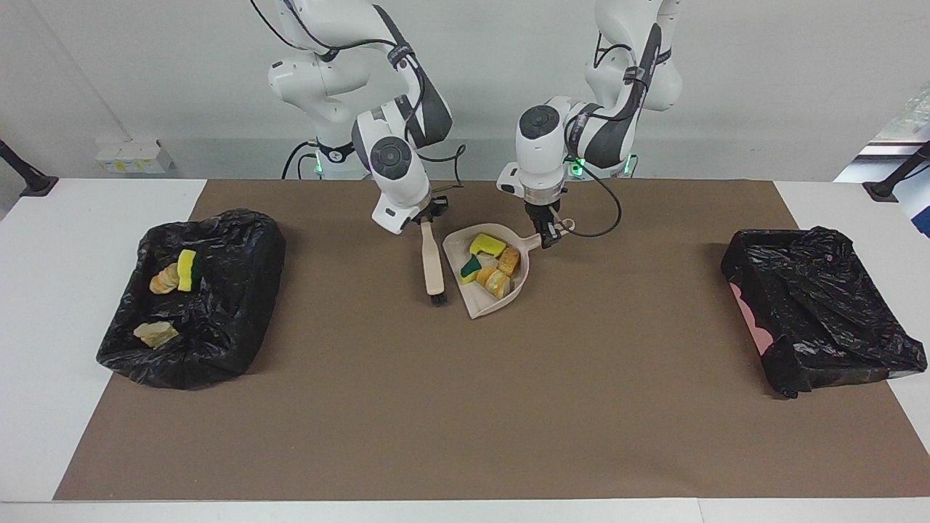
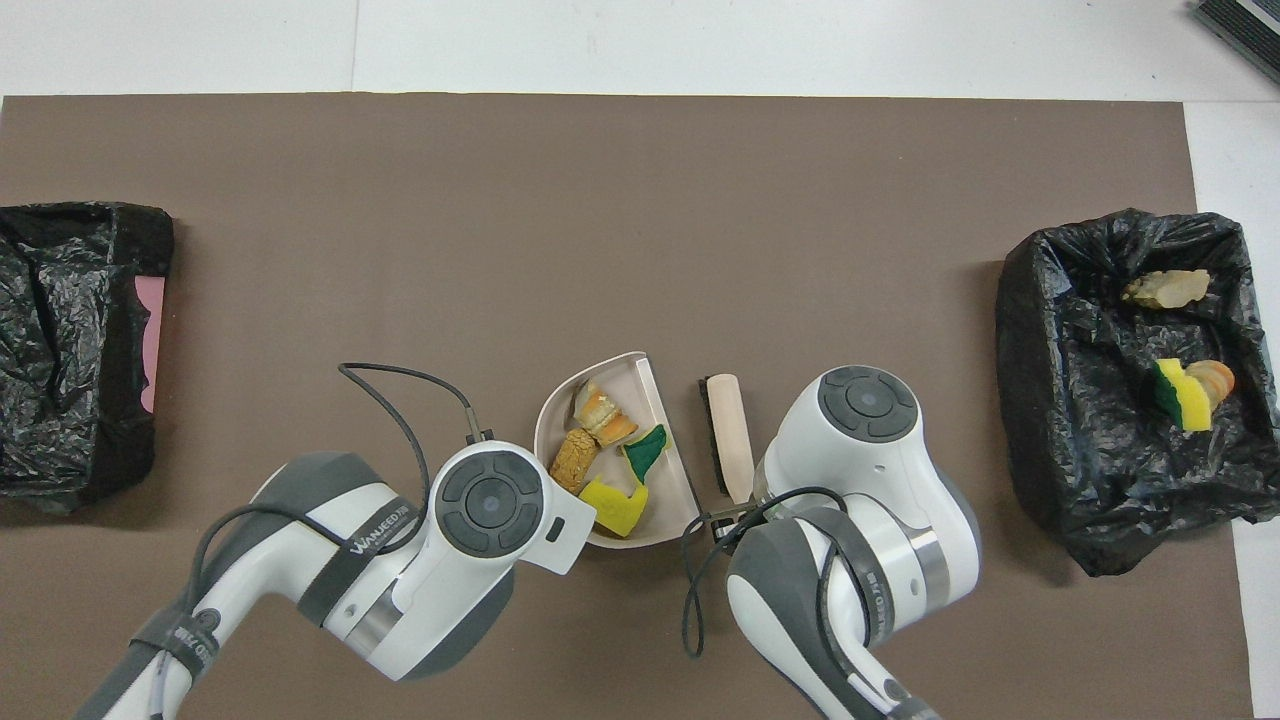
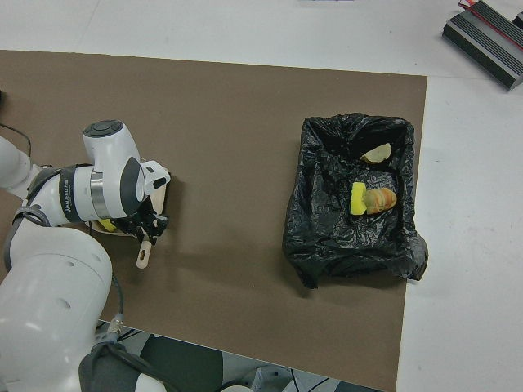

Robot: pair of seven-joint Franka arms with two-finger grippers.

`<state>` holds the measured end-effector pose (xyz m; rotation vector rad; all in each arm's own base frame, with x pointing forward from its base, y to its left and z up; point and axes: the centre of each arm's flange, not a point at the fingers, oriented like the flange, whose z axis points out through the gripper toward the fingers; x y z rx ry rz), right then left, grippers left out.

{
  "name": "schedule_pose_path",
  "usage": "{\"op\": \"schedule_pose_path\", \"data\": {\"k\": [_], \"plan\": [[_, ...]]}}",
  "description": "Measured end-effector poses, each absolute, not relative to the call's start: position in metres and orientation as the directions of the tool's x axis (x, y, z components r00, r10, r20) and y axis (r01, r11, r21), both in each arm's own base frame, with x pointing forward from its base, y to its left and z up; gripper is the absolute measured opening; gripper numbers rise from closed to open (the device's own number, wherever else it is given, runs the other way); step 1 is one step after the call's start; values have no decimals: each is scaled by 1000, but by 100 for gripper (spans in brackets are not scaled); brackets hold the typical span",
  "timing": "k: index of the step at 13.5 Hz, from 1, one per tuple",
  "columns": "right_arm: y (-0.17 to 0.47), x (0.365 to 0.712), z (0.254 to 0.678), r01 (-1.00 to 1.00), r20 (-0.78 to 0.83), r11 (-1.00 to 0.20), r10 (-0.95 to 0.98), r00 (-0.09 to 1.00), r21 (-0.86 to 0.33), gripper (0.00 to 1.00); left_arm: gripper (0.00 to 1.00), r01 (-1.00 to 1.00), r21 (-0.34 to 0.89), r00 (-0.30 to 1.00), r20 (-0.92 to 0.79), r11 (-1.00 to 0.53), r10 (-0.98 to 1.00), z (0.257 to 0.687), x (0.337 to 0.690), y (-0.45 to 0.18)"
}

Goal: Sweep and dump trash in bin
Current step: 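Sweep the green sponge piece into the dustpan with the right gripper, then carry the dustpan to the nearby trash bag and tip it with the left gripper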

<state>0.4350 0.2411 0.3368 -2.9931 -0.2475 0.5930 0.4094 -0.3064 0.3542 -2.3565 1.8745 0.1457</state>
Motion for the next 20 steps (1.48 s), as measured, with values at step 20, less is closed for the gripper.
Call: {"op": "schedule_pose_path", "data": {"k": [20], "plan": [[453, 356, 341, 43, -340, -999, 40, 940, 3, 26, 32, -929, -215, 332, -117, -302, -936, 499, 535, 138]]}}
